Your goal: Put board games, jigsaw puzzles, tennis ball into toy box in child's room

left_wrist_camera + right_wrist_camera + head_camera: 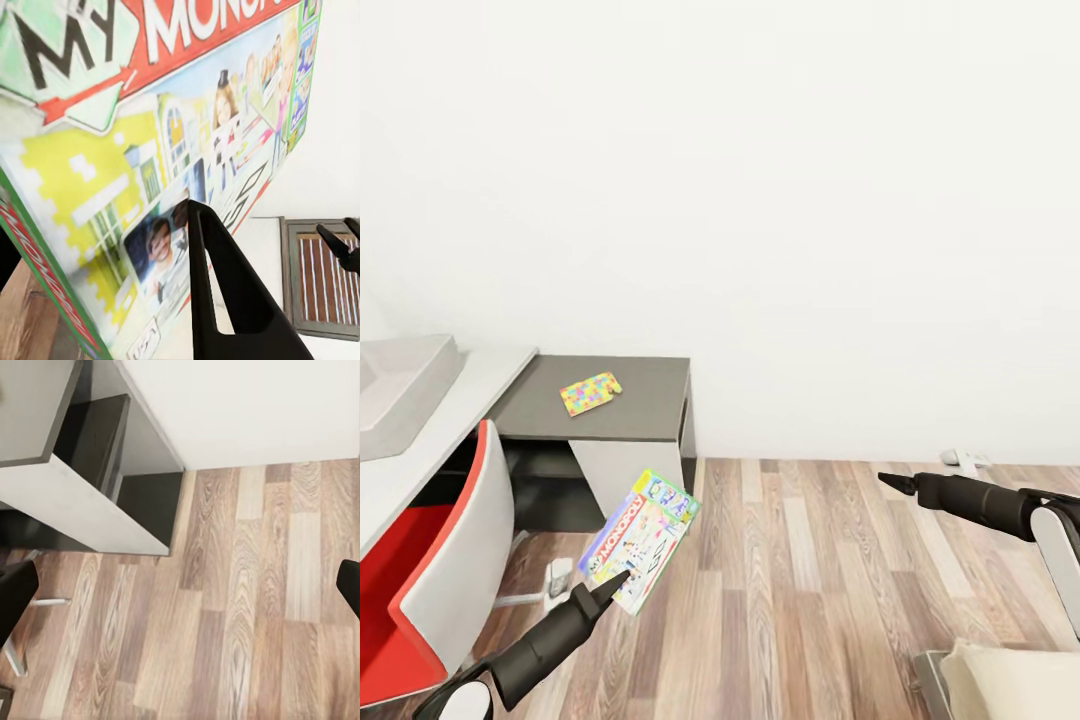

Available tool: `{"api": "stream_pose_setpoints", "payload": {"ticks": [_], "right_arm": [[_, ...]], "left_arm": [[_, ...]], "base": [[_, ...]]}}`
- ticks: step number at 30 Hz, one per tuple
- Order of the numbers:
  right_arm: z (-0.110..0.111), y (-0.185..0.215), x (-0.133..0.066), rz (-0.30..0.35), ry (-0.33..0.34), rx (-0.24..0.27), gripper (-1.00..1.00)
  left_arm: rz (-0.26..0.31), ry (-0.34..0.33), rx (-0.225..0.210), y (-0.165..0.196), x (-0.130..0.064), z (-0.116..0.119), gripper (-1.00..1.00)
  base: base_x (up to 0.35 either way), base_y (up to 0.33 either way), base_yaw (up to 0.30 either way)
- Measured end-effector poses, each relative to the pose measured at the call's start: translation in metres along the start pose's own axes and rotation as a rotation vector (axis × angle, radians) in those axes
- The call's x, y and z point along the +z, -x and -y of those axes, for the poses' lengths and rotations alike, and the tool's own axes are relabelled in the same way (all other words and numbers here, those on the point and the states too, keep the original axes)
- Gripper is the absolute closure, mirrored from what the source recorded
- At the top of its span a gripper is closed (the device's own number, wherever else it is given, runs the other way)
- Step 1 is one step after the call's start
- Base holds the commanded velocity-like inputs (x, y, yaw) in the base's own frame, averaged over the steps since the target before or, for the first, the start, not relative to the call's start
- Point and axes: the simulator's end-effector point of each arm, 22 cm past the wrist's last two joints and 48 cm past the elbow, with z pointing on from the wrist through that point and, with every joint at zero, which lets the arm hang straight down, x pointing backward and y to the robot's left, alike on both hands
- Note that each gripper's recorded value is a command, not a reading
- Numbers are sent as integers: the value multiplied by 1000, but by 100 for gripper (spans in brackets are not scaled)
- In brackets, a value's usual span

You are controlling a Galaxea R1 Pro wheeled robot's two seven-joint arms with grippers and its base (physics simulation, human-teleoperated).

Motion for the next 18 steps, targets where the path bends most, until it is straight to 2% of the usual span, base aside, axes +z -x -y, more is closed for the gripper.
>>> {"api": "stream_pose_setpoints", "payload": {"ticks": [5,8,18], "right_arm": [[-2,1,0,3,3,1,-100],[-2,1,0,3,4,1,-100],[-4,0,1,2,7,1,-100]], "left_arm": [[1,5,0,0,0,-2,100],[21,6,1,3,0,-4,100],[35,-20,-2,-3,8,3,100]], "base": [[335,0,0],[275,0,0],[69,0,0]]}}
